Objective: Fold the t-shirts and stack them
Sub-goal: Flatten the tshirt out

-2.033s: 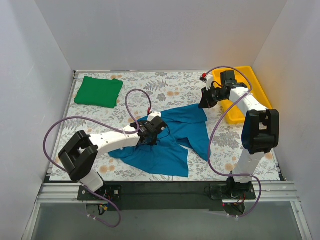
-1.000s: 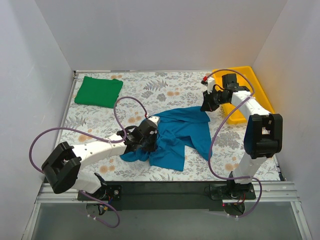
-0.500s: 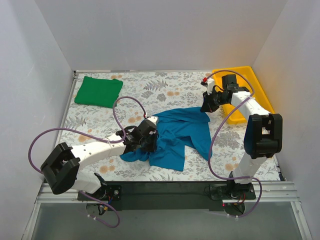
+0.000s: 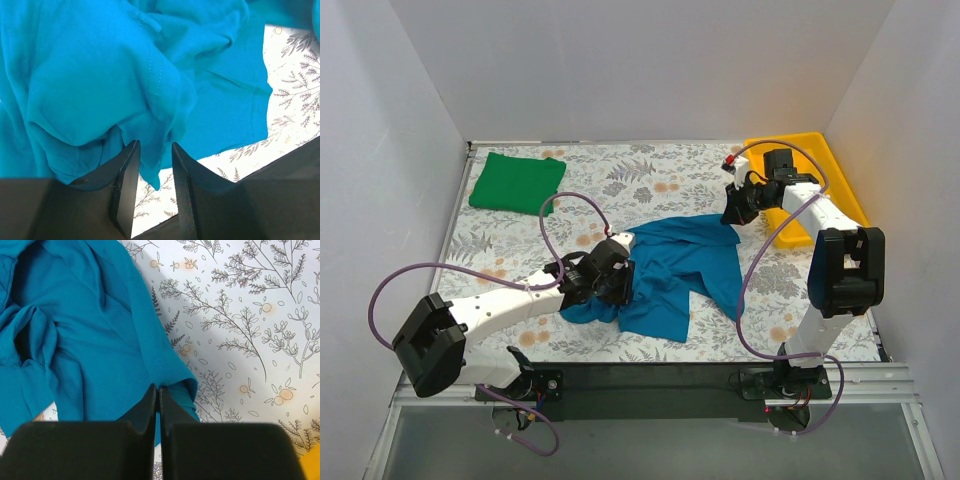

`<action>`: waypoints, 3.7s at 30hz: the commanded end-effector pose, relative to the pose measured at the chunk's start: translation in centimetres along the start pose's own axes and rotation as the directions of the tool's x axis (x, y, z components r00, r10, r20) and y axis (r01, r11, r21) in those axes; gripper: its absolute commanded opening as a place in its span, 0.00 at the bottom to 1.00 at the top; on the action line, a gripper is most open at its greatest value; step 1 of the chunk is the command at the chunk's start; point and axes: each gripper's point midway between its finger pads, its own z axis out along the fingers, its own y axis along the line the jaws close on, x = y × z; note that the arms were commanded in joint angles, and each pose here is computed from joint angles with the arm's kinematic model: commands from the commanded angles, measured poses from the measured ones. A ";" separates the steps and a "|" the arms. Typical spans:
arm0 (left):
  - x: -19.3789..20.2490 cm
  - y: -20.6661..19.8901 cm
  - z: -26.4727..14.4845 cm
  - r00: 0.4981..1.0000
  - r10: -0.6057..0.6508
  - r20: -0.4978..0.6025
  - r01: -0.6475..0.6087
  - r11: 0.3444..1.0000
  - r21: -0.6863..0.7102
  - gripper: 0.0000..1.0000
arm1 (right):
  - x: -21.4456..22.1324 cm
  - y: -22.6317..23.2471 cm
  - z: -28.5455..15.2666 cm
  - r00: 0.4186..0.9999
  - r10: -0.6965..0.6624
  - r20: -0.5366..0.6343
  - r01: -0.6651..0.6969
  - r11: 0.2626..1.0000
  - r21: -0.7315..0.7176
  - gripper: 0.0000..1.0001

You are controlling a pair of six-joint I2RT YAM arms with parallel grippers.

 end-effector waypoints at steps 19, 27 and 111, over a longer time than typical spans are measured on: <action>-2.3 1.2 -0.9 0.998 0.037 0.055 -0.029 0.991 -0.127 0.00 | -1.2 -0.2 -0.6 0.999 -0.028 0.038 0.028 1.000 0.005 0.01; -7.4 1.0 -7.9 0.960 0.026 0.278 0.005 0.994 -0.109 0.00 | -2.0 -1.2 -1.3 0.998 -0.045 0.032 0.043 0.997 0.066 0.28; -23.8 -3.0 -54.1 0.070 -0.176 0.982 -0.252 0.949 0.189 0.00 | -23.8 19.7 -46.0 0.414 -0.783 0.463 0.127 0.554 0.823 0.01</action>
